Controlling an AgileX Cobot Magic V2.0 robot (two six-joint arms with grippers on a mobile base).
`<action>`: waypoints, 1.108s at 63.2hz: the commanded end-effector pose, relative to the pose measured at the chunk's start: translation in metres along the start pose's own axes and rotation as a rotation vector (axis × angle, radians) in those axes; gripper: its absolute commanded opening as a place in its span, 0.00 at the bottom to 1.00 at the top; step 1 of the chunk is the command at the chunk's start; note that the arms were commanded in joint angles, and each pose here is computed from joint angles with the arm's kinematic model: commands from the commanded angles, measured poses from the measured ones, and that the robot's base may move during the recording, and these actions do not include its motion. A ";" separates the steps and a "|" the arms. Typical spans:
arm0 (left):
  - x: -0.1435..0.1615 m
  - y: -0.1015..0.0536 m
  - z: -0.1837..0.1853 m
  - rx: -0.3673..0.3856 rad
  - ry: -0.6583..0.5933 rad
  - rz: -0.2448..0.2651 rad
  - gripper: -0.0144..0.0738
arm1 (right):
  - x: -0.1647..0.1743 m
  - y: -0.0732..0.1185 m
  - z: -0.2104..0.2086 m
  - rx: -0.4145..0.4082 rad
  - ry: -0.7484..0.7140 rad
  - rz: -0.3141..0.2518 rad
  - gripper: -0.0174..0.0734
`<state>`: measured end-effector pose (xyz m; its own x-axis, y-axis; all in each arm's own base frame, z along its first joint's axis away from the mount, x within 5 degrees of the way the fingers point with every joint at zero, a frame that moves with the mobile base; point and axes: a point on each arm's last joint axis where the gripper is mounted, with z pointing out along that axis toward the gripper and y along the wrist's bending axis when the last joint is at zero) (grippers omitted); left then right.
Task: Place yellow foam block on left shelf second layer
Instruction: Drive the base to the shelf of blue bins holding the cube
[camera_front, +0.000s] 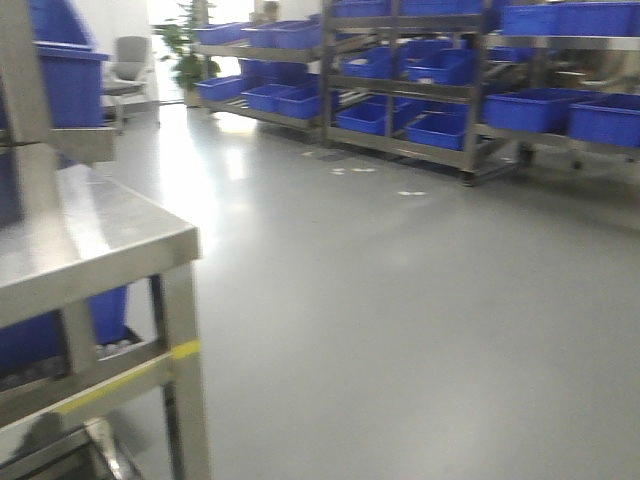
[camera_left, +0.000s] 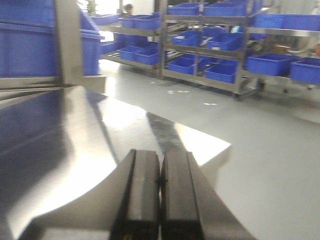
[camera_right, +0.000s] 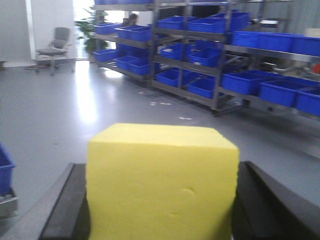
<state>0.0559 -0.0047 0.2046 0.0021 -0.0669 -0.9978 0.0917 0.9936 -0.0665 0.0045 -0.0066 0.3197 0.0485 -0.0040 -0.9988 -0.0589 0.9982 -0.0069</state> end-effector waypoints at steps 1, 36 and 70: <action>0.001 -0.001 0.001 0.021 -0.054 -0.011 0.32 | -0.016 0.000 -0.003 -0.002 -0.109 -0.021 0.53; 0.001 -0.001 0.001 0.021 -0.054 -0.011 0.32 | -0.016 0.000 -0.003 -0.002 -0.109 -0.021 0.53; 0.001 -0.001 0.001 0.021 -0.054 -0.011 0.32 | -0.016 0.000 -0.003 -0.002 -0.109 -0.021 0.53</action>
<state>0.0559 -0.0047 0.2046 0.0021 -0.0669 -0.9978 0.0917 0.9936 -0.0665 0.0045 -0.0066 0.3197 0.0485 -0.0045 -0.9988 -0.0589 0.9982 -0.0073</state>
